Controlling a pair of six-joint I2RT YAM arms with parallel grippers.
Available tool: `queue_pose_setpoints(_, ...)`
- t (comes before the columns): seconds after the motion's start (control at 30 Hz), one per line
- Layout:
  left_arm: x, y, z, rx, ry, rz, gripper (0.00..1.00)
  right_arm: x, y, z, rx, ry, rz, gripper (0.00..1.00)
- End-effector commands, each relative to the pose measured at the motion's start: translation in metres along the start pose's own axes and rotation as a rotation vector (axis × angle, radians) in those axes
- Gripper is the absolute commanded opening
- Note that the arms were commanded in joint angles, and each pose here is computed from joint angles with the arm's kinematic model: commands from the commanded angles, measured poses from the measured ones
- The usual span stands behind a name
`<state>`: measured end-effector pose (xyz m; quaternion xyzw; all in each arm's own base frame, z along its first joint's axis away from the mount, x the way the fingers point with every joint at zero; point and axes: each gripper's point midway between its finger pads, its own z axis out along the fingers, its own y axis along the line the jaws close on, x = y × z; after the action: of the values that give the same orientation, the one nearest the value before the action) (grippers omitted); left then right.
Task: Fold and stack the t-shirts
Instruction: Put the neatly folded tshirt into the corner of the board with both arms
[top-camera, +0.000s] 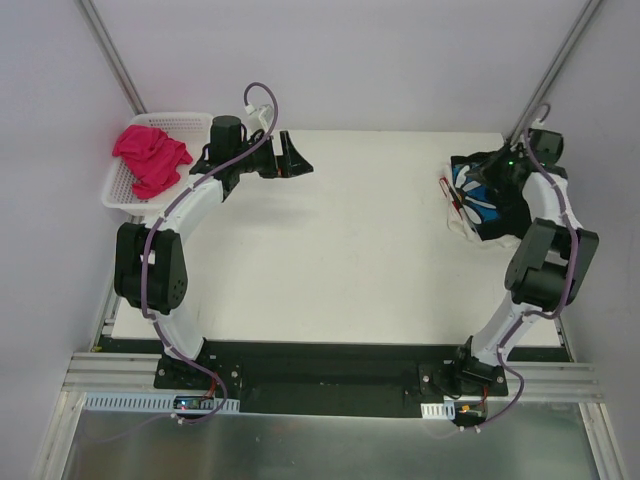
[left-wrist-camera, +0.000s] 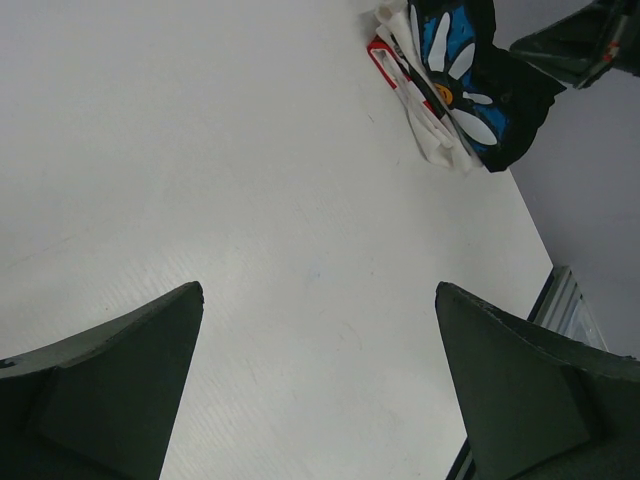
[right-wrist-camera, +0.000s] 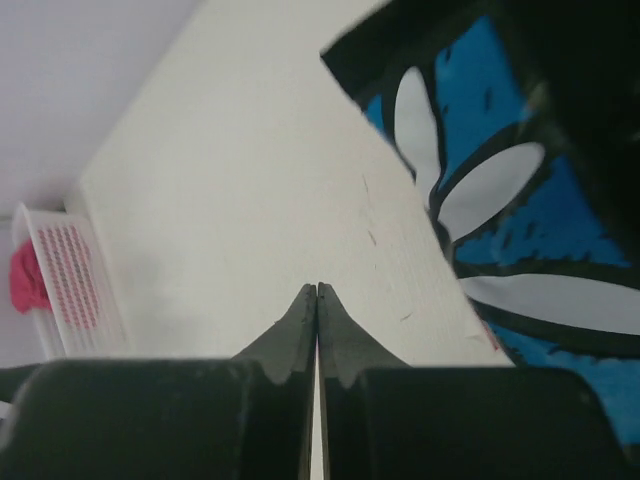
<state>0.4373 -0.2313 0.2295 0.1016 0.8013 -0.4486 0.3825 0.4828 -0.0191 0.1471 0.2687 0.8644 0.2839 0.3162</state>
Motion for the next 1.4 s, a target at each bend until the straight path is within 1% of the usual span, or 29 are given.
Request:
queue_pose_setpoints(0.0,-0.019,-0.022,-0.012,0.049,-0.056,0.055,0.99,-0.055,-0.005,-0.041,-0.038,-0.151,-0.004,0.01)
queue_pose_setpoints(0.17,-0.019,-0.021,-0.011,0.049,-0.055,0.055,0.99,-0.071,-0.058,-0.056,0.062,-0.194,0.072,0.01)
queue_pose_setpoints(0.27,-0.017,-0.018,-0.01,0.044,-0.053,0.053,0.99,-0.07,-0.083,-0.057,0.084,-0.205,0.114,0.01)
queue_pose_setpoints(0.4,-0.017,-0.017,-0.008,0.048,-0.047,0.045,0.99,-0.06,-0.108,-0.057,0.126,-0.204,0.168,0.01)
queue_pose_setpoints(0.43,-0.016,-0.016,-0.008,0.049,-0.044,0.045,0.99,-0.05,-0.116,-0.056,0.136,-0.199,0.191,0.01)
queue_pose_setpoints(0.57,-0.014,-0.015,-0.008,0.045,-0.041,0.043,0.99,-0.034,-0.141,-0.063,0.185,-0.252,0.25,0.01)
queue_pose_setpoints(0.63,-0.012,-0.015,-0.009,0.044,-0.039,0.043,0.99,-0.033,-0.155,-0.07,0.239,-0.287,0.276,0.01)
queue_pose_setpoints(0.77,-0.009,-0.014,-0.009,0.042,-0.034,0.036,0.99,-0.012,-0.195,-0.078,0.308,-0.311,0.396,0.01)
queue_pose_setpoints(0.83,-0.007,-0.012,-0.008,0.039,-0.029,0.031,0.99,-0.009,-0.203,-0.08,0.317,-0.333,0.418,0.01)
queue_pose_setpoints(0.93,-0.006,-0.012,-0.006,0.043,-0.025,0.029,0.99,-0.008,-0.203,-0.078,0.29,-0.329,0.429,0.01)
queue_pose_setpoints(1.07,-0.008,-0.014,-0.007,0.047,-0.028,0.032,0.99,-0.023,-0.184,-0.085,0.23,-0.348,0.42,0.01)
queue_pose_setpoints(1.2,-0.009,-0.013,-0.005,0.05,-0.026,0.029,0.99,-0.047,-0.164,-0.108,0.223,-0.423,0.373,0.01)
queue_pose_setpoints(1.3,-0.008,-0.011,-0.004,0.049,-0.023,0.025,0.99,-0.059,-0.155,-0.117,0.218,-0.44,0.349,0.01)
queue_pose_setpoints(1.37,-0.009,-0.011,-0.003,0.048,-0.025,0.026,0.99,-0.075,-0.141,-0.12,0.177,-0.452,0.325,0.01)
